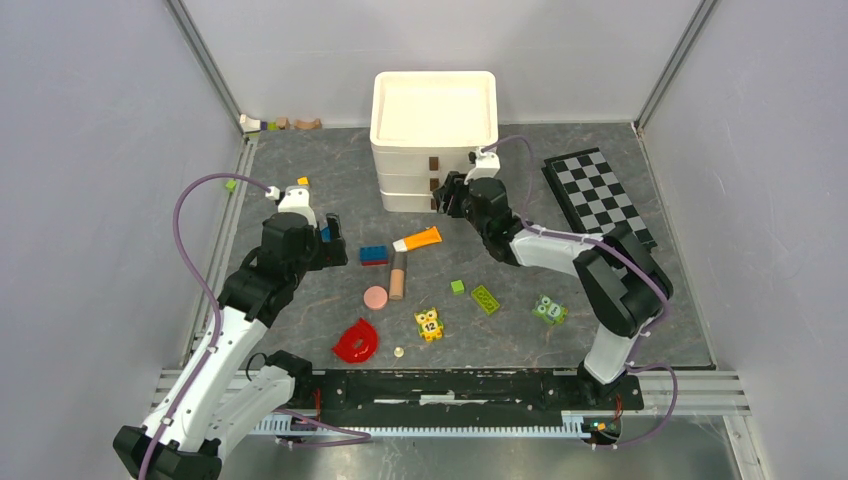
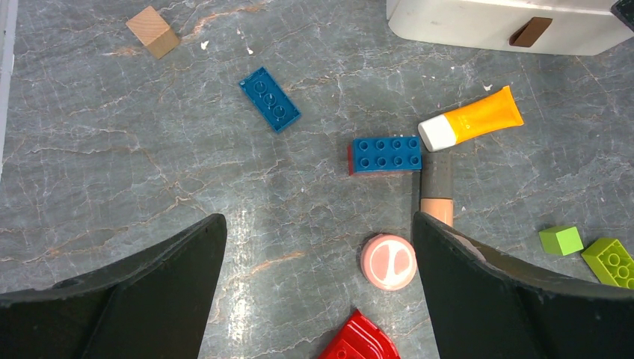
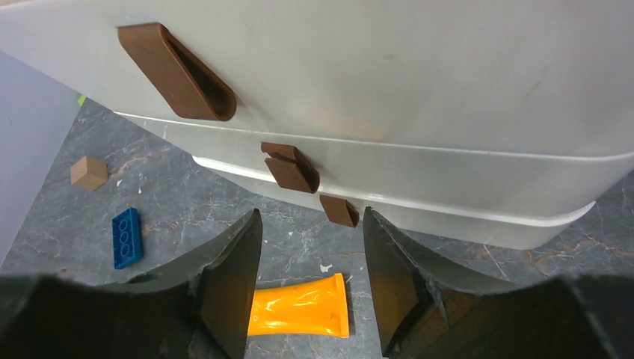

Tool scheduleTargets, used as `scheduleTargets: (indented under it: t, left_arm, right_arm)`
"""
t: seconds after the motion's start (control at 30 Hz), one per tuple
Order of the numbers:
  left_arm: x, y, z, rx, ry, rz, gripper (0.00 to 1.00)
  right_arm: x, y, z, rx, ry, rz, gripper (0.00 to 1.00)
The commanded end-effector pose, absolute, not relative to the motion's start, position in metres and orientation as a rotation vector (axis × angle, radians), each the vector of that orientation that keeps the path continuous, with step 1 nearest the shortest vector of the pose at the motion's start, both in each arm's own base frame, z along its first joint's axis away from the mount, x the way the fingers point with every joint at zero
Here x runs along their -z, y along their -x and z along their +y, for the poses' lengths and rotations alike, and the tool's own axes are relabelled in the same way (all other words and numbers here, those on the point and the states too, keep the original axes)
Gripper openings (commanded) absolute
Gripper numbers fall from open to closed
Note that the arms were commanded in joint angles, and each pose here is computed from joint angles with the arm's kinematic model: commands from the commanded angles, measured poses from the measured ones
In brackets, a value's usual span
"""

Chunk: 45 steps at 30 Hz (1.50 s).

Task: Organize the makeup
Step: Open the drawer in the storage box.

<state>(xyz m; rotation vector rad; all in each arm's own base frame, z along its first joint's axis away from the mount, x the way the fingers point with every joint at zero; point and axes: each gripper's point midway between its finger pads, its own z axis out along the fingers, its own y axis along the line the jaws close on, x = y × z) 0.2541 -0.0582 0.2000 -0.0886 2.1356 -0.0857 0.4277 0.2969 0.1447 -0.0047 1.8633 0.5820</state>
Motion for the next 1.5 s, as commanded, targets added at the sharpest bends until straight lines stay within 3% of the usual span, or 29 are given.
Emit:
scheduleTargets:
  t: [0.0, 1.1, 1.2, 1.47]
  left_arm:
    - [-0.206, -0.260, -0.058, 0.079, 0.064, 2.102, 1.00]
    - [-0.205, -0.262, -0.066, 0.119, 0.040, 2.110, 1.00]
    - [-0.205, -0.262, -0.066, 0.121, 0.037, 2.111, 1.00]
    - [-0.205, -0.262, -0.066, 0.120, 0.040, 2.109, 1.00]
  right_arm:
    - [-0.150, -0.435, 0.294, -0.601, -0.037, 1.779, 0.59]
    - [-0.082, -0.470, 0.321, -0.821, -0.227, 1.773, 0.58]
    - [-0.082, -0.472, 0.323, -0.835, -0.234, 1.769, 0.52]
    - [-0.075, -0.473, 0.326, -0.842, -0.242, 1.788, 0.25]
